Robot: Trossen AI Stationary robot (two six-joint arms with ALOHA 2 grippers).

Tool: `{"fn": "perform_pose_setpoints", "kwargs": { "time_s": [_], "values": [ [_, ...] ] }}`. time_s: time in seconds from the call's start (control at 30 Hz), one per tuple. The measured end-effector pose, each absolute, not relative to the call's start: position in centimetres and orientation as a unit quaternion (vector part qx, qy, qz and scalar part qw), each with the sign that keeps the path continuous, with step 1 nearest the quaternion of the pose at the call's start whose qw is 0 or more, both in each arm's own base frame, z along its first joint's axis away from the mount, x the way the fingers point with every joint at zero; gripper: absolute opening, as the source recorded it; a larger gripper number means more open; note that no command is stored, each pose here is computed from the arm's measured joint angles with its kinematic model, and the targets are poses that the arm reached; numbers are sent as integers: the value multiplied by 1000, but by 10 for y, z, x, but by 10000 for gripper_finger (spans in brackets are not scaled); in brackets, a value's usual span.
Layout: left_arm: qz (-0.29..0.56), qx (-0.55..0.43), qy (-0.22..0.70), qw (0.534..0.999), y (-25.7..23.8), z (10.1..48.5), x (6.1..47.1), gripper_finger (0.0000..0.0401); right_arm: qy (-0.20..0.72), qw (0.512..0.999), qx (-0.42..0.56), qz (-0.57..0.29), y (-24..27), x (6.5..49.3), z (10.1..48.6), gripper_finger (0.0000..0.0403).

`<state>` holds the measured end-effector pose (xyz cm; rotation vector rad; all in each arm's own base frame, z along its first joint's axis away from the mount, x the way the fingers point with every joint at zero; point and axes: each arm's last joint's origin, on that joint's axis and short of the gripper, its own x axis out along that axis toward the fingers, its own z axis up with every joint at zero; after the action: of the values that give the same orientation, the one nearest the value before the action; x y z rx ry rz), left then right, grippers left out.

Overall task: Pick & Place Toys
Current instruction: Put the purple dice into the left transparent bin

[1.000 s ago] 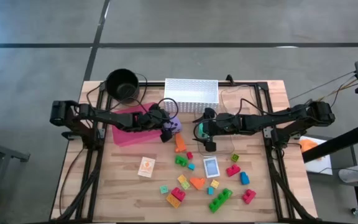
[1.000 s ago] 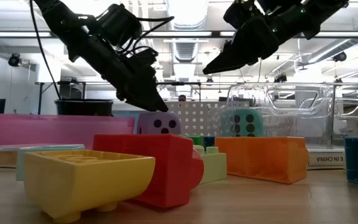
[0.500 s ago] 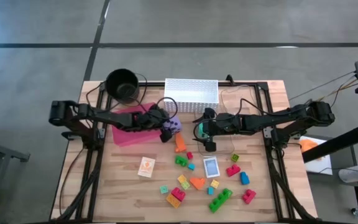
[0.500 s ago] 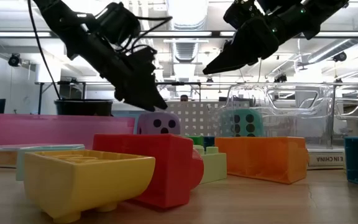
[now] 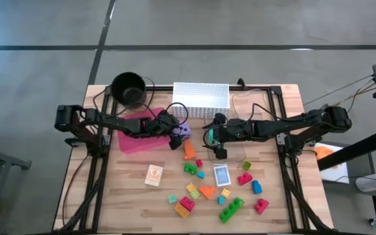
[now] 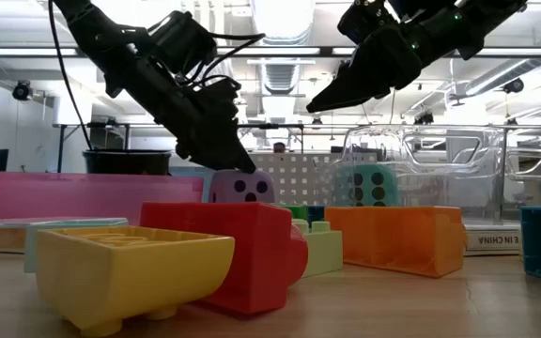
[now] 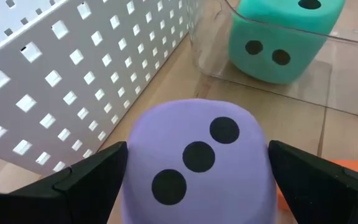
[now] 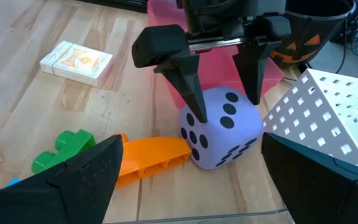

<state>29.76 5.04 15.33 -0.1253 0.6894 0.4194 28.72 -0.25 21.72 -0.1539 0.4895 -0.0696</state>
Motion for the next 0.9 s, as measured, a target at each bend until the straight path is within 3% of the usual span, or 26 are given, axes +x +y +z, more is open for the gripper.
{"fn": "perform_pose_setpoints", "kwargs": {
  "time_s": [0.9],
  "values": [
    [155,-77,386,906,51,147,292,386,242,967,-76,-34,-3,287,217,378]
  ]
}}
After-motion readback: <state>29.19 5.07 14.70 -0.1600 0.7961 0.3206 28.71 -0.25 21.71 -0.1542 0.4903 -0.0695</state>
